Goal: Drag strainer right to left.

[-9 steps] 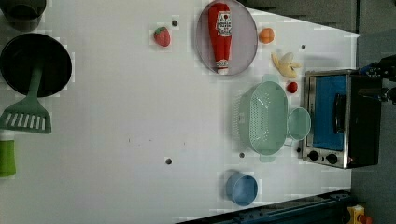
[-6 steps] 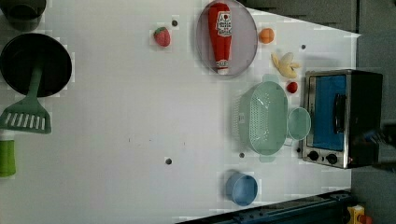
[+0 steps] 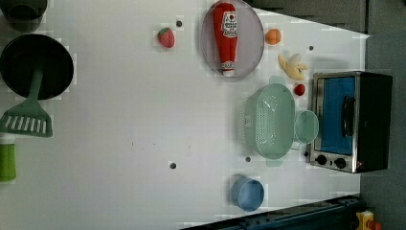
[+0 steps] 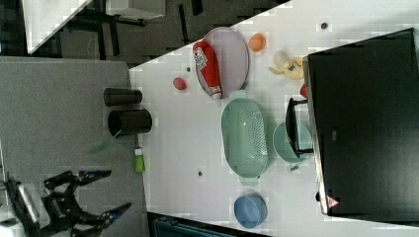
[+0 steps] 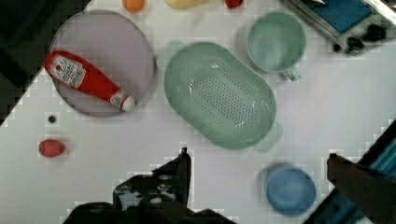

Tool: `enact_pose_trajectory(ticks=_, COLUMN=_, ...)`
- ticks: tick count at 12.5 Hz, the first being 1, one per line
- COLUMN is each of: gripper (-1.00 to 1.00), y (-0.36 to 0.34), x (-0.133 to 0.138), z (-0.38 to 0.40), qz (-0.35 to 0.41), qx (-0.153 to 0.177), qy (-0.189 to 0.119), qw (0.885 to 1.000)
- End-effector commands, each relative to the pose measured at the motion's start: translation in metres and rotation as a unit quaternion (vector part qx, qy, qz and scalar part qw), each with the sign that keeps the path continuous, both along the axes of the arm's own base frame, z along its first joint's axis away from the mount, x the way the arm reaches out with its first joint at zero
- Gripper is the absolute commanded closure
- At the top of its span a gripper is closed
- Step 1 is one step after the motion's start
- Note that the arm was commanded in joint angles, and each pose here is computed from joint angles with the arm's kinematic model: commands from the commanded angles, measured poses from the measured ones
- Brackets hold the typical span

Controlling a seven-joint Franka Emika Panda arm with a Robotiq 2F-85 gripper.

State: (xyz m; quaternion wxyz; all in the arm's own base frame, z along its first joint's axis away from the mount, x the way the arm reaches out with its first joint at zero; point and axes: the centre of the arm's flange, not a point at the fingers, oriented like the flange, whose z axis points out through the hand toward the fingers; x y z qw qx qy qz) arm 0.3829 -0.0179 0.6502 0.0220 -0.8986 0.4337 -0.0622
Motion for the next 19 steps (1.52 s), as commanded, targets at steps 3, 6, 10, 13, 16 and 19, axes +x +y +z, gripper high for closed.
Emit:
enact_pose_trajectory(ticks=3, gripper=-1.0, y=0.008, x=0.061, z=-0.168, qz=-0.101, qx=-0.01, qy=0.12, qw=0.988)
enact_pose_trajectory(ticks=6, gripper=-1.0, y=0.01, x=0.083, z=-0.25, qz=-0.184, qx=-0.012, qy=0.139, qw=0.973)
enact_pose_trajectory(ticks=10, gripper=-1.0, y=0.01, x=0.107, z=-0.338, qz=-0.224, qx=-0.007, qy=0.129, qw=0.966)
enact_pose_trajectory(ticks=13, gripper=-1.0, y=0.014, x=0.115, z=-0.397, qz=-0.279, qx=0.0, qy=0.11, qw=0.954)
enact_pose_trajectory(ticks=16, gripper=-1.0, y=0.02, x=0.113, z=-0.446, qz=-0.293, qx=0.007, qy=0.093, qw=0.952)
enact_pose_trajectory(ticks=19, gripper=-1.0, y=0.024, x=0.104, z=-0.484, qz=-0.292, qx=0.011, qy=0.092, qw=0.952)
